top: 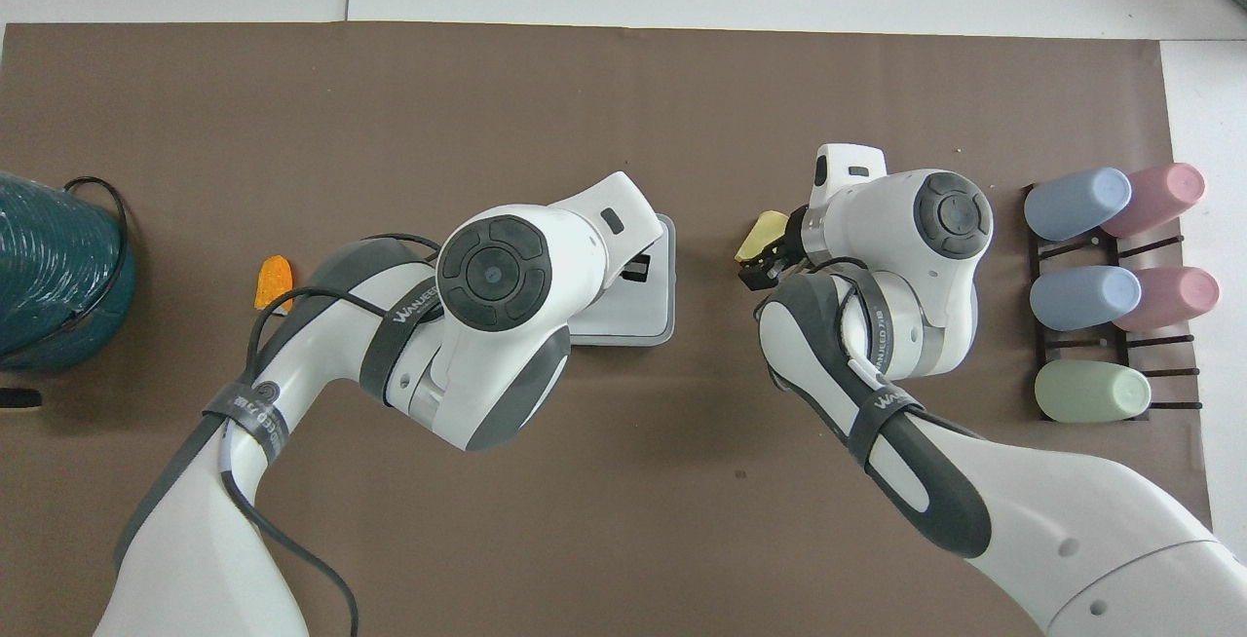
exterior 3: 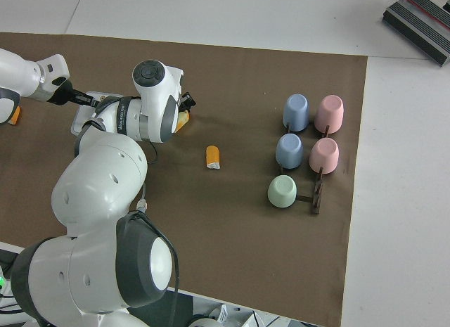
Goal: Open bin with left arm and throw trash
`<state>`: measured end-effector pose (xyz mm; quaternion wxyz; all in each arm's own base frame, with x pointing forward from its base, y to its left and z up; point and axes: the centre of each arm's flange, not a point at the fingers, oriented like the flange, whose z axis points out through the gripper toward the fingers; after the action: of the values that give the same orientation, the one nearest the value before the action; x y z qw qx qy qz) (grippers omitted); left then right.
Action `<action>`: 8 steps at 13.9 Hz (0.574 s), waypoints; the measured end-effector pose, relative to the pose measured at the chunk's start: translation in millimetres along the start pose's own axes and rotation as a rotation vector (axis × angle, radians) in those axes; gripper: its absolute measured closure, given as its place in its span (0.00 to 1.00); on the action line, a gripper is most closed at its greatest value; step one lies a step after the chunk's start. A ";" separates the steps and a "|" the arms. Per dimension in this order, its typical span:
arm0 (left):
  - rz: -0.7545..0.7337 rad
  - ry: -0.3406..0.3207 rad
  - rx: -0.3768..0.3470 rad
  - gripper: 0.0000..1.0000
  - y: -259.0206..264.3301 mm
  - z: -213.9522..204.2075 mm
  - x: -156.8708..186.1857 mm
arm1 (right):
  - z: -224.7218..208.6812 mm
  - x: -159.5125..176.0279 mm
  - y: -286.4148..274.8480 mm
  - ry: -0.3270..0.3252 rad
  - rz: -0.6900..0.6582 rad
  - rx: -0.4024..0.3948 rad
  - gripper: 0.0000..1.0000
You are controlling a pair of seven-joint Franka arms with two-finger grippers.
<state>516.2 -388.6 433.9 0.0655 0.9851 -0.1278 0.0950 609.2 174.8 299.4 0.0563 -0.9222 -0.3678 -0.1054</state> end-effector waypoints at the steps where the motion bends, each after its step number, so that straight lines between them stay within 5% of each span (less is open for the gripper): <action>1: 0.001 -0.048 0.019 0.99 -2.7 -16.7 -7.9 | 3.1 -2.0 1.3 0.005 -0.015 -0.007 0.00; 4: -0.012 -0.159 0.067 0.99 -18.0 -68.0 -30.6 | 16.5 -5.7 4.2 0.009 -0.031 -0.022 0.00; 8: -0.101 -0.248 0.112 0.99 -74.7 -102.5 -39.9 | 8.2 -2.6 2.7 -0.005 0.017 0.009 0.46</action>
<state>480.6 -291.7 517.7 -0.0010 0.9965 -0.0795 -0.0239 610.5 172.6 290.7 0.0606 -0.9254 -0.3604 -0.1007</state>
